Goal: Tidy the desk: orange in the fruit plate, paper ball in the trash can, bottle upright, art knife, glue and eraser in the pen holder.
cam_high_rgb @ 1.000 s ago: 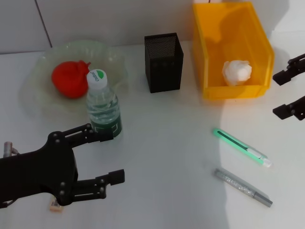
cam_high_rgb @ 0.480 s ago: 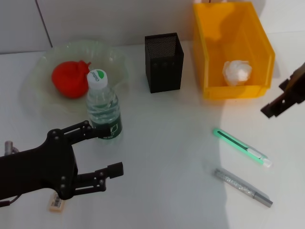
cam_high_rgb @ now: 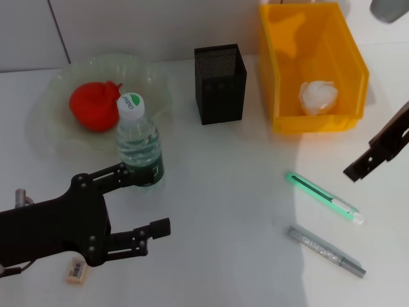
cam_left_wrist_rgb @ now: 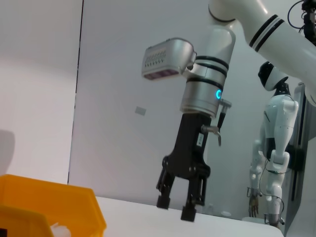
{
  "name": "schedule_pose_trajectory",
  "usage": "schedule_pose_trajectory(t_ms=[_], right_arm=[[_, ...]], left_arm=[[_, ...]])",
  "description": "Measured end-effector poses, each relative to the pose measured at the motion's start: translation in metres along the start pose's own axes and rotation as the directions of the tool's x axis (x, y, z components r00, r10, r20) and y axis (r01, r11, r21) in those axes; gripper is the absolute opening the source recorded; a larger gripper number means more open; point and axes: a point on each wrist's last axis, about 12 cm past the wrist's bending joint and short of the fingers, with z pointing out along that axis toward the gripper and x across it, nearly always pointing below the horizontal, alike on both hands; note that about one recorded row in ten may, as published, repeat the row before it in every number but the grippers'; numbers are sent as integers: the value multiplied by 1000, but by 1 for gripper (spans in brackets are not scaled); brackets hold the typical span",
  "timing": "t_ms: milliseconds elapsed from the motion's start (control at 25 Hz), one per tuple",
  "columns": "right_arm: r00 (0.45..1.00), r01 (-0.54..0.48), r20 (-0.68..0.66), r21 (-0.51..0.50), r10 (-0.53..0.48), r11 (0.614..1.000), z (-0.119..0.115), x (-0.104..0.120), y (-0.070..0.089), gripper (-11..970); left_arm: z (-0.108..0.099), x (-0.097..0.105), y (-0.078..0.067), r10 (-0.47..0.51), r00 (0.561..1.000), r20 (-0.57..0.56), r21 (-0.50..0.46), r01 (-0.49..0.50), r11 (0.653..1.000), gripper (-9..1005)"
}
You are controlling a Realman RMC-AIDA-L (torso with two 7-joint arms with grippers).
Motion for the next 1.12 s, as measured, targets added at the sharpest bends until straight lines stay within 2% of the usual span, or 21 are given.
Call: schedule_pose_trajectory(t_ms=[160,360,880,1120], right_arm=[[999,-11,-36,-3,11,1000,27,1,0,804],[997,-56,-51,-10,55,998,49,3,-7,803],[996,-67,-55,11,68,998,69,8,-14,803],[996,-24,-84,43,28,999,80,7,-10,803]], left_arm=[[0,2,0,3,1000,-2,-9,-3,1000,815],[1,5,1,0,1000,-3,-14,0,1000,815],[4,10,2,-2,1000,1,-10,2,1000,815],[5,11,1,0,1000,-1,-2,0,1000,815]])
